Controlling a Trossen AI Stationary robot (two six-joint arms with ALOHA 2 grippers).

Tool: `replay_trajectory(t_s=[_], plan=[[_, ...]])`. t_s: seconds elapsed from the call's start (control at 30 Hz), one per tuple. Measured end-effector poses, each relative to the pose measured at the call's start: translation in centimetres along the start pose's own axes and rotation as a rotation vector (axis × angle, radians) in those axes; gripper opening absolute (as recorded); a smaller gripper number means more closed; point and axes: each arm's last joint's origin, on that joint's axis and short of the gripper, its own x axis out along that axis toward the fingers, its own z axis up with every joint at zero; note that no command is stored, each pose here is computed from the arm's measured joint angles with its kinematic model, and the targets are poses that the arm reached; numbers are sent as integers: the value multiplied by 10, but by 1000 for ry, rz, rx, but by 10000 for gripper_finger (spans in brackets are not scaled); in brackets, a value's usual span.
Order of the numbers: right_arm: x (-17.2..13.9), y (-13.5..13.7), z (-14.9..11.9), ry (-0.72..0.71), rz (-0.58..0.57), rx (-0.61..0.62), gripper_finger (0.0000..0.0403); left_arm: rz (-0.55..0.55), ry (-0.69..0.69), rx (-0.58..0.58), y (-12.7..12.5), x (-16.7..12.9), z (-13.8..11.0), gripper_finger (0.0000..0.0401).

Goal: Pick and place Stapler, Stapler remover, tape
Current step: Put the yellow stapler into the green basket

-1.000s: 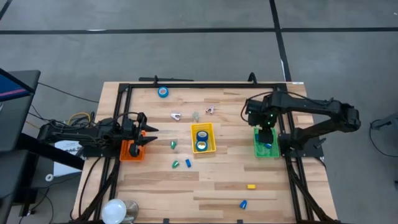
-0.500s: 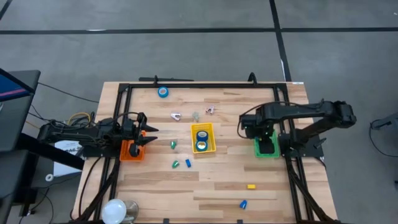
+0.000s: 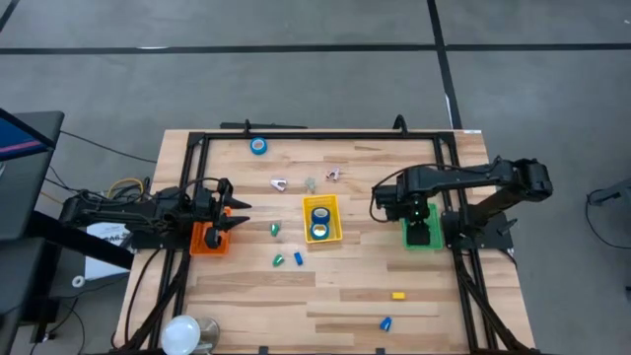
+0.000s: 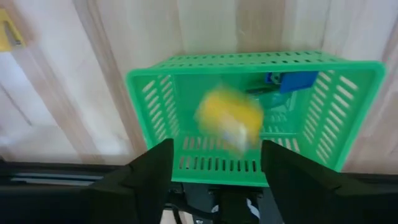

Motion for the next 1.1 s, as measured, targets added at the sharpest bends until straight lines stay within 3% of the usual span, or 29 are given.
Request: replay_trajectory(t_s=[0.17,0.37,0.63,1.1], plan=[[-1,0,-1,-12,5,23,264,0,0,0,0,0,0,150],[-1,1,0,-24,34,29,266,0,0,0,0,0,0,150],[-2,9,16,-180,90,-28,265,0,0,0,0,0,0,150],[-5,35,26,-345,-5,-159,265,0,0,0,0,0,0,150]])
